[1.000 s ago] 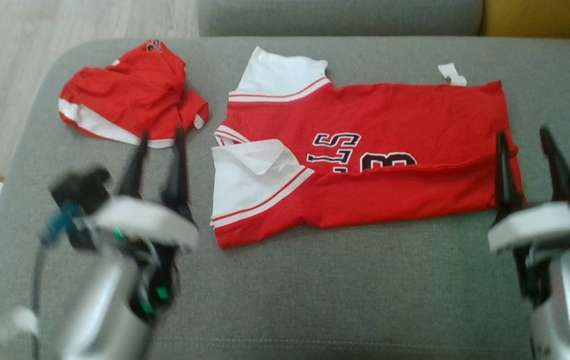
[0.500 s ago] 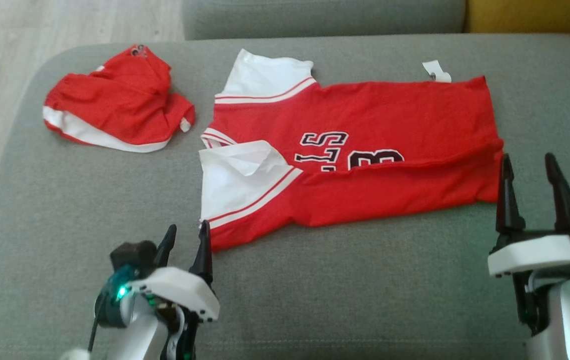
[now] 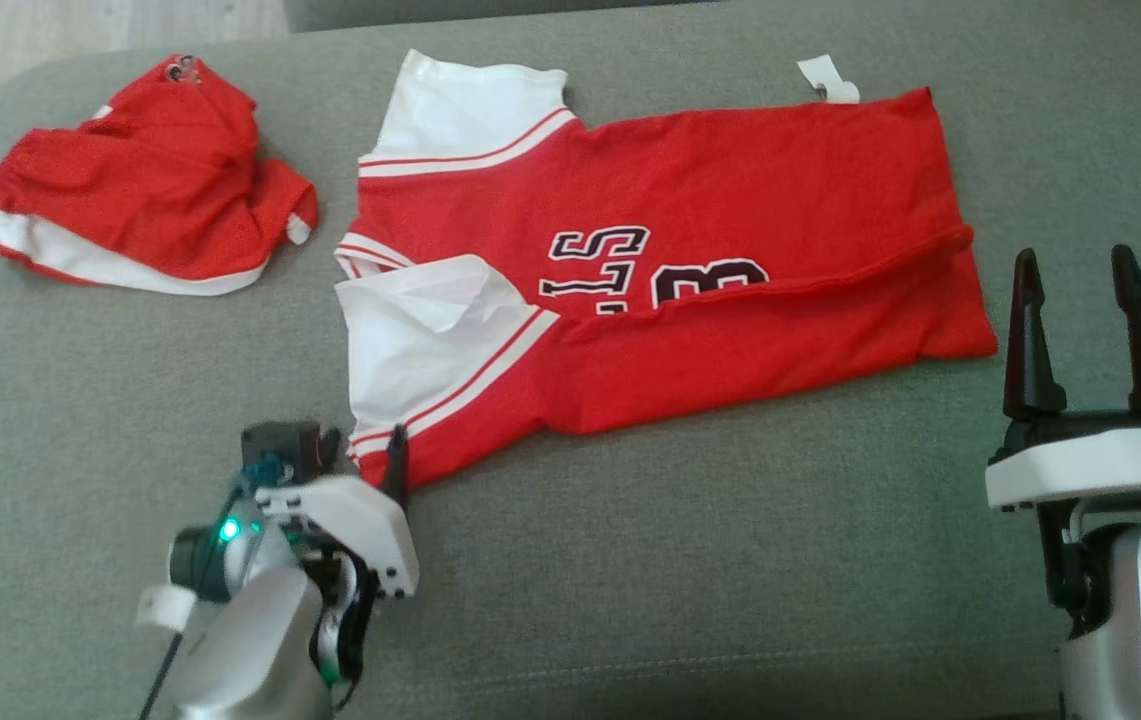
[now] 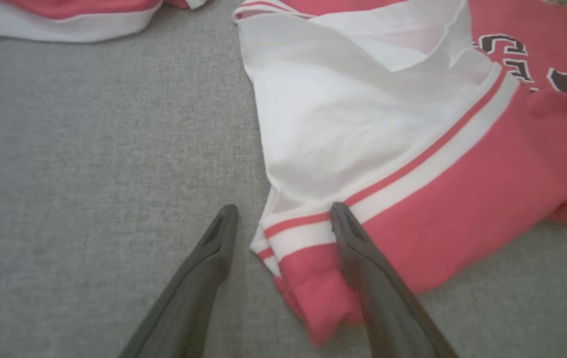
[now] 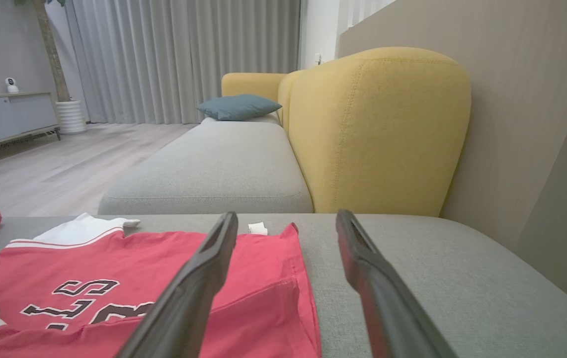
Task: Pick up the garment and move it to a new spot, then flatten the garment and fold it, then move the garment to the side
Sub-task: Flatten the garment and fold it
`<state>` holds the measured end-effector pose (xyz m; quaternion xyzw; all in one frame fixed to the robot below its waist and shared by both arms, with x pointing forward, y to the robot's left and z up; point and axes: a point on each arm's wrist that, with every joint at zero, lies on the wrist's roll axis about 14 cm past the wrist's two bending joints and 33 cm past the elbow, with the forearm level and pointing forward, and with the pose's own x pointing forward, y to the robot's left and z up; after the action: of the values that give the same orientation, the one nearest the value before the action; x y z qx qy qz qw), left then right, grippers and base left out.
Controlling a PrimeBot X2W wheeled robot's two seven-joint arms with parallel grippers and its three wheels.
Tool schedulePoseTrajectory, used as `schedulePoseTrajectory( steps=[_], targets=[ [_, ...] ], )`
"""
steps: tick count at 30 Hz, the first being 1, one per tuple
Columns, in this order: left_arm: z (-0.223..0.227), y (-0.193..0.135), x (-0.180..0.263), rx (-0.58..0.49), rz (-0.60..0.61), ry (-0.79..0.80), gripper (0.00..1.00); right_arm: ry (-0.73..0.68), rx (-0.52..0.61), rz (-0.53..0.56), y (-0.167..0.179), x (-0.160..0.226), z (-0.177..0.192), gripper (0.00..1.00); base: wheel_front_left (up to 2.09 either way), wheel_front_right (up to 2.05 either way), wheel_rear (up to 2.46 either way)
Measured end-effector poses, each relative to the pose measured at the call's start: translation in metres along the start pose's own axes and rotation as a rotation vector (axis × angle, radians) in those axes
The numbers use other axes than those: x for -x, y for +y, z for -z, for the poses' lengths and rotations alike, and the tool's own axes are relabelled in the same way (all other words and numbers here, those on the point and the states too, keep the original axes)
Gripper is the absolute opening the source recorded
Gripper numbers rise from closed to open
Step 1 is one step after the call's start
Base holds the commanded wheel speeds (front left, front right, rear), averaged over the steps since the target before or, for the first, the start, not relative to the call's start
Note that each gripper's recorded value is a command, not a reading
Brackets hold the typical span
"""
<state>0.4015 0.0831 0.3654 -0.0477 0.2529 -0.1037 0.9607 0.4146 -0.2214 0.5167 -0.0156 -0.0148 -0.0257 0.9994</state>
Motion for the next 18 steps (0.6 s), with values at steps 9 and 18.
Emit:
schedulePoseTrajectory(
  steps=[9,18],
  targets=[
    [-0.004,-0.011,-0.016,-0.045,0.065,0.028,0.0,0.052,0.024,0.047,-0.017,0.002,0.011,1.0,0.0,0.0,0.0],
    [-0.041,-0.009,-0.007,-0.04,0.048,-0.166,0.0,0.334,-0.113,0.135,-0.037,0.01,0.08,1.0,0.0,0.0,0.0]
  ],
)
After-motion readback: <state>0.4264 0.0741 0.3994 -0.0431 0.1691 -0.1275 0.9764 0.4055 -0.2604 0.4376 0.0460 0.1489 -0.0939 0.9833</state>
